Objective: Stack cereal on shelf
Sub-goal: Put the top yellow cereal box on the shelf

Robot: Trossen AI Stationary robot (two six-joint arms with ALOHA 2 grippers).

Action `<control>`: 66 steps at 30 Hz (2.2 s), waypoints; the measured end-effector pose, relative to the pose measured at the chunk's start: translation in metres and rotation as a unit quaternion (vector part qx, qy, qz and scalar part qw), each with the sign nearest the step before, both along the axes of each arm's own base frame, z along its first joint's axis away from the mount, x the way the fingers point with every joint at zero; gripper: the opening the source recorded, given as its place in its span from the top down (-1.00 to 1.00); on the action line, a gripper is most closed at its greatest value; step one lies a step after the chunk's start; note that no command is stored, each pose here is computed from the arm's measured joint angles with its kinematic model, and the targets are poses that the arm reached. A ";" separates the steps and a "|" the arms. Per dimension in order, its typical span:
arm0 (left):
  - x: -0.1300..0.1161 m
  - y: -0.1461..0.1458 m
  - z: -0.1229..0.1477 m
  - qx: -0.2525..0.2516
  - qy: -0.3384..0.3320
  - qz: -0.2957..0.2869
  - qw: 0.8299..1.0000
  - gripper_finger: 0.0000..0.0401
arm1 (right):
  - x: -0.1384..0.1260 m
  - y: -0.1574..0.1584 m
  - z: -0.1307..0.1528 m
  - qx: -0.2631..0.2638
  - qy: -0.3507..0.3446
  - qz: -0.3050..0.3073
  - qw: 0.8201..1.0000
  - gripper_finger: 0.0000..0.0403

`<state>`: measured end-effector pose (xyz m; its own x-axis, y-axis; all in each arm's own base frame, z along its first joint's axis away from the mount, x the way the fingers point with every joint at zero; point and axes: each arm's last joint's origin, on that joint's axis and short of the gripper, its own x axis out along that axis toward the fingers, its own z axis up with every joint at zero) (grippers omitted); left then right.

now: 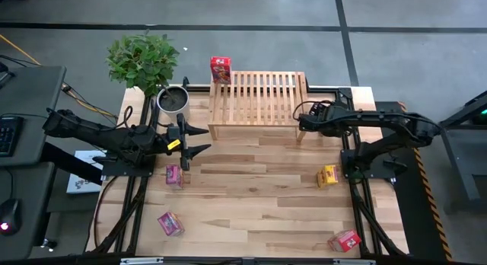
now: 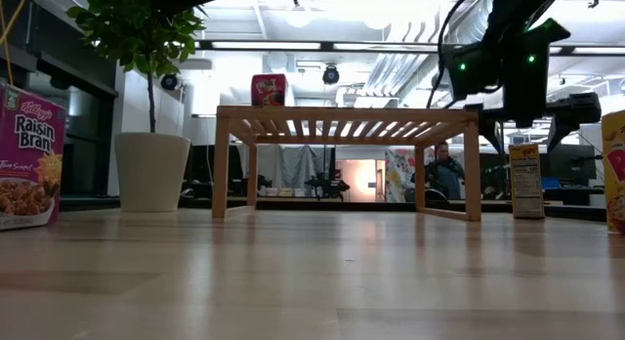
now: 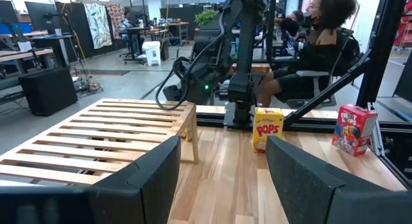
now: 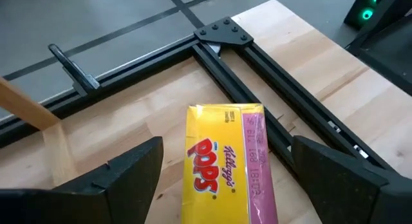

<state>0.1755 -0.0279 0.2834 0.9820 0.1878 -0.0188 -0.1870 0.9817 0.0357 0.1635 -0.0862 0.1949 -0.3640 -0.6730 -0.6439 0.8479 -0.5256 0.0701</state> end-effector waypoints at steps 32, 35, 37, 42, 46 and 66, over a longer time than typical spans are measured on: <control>0.000 0.000 0.000 -0.008 -0.002 0.000 1.000 -0.09 | -0.001 -0.006 -0.005 0.037 -0.022 -0.033 0.999 -0.66; 0.000 0.000 0.000 -0.008 -0.002 0.000 1.000 -0.09 | -0.001 -0.007 -0.005 0.041 -0.024 -0.036 0.998 -0.66; 0.000 0.000 0.000 -0.008 -0.002 0.000 1.000 -0.09 | -0.001 -0.008 -0.005 0.044 -0.027 -0.040 0.998 -0.66; 0.000 0.000 0.000 -0.008 -0.002 0.000 1.000 -0.09 | -0.003 -0.011 -0.006 0.056 -0.029 -0.048 0.997 -0.62; 0.000 0.000 0.000 -0.008 -0.002 0.000 1.000 -0.09 | -0.004 -0.013 -0.006 0.062 -0.030 -0.052 0.996 -0.47; 0.000 0.000 0.000 -0.008 -0.002 0.000 1.000 -0.09 | -0.022 -0.003 0.014 0.032 0.011 -0.022 0.999 0.37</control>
